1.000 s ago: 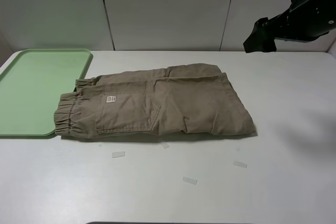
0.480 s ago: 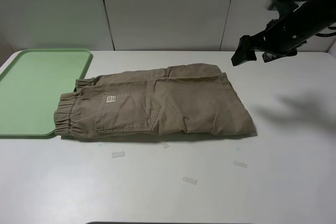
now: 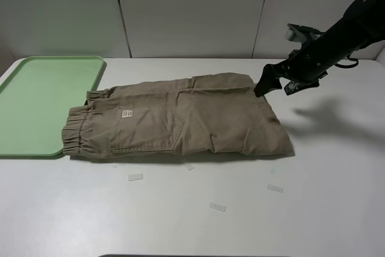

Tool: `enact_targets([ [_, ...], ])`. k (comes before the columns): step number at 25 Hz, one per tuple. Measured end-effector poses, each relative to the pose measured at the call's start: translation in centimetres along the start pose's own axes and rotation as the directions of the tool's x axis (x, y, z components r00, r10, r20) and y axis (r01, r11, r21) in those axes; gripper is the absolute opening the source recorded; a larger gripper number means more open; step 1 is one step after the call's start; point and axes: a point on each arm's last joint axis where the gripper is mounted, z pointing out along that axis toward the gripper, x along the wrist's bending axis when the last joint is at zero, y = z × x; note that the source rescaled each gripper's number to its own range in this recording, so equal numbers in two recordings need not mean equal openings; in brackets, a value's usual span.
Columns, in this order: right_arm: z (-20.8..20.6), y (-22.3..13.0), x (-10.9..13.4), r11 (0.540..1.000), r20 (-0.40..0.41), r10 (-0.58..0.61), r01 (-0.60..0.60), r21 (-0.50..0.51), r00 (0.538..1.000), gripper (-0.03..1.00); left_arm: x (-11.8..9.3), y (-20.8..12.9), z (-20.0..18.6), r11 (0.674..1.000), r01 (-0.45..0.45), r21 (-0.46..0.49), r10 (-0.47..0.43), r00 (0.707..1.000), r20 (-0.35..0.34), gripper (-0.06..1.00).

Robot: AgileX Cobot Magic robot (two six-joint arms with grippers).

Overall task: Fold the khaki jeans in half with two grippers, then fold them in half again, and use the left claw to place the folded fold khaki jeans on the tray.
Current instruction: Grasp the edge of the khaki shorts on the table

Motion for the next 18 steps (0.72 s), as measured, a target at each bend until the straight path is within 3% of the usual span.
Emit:
enact_targets([
  [18,3.7,0.8,-2.3,0.999,-0.120,0.006,0.000,0.051,0.993,1.00,0.0,0.0,0.0,1.000,-0.004,0.000,0.004,1.000,0.000,0.83],
])
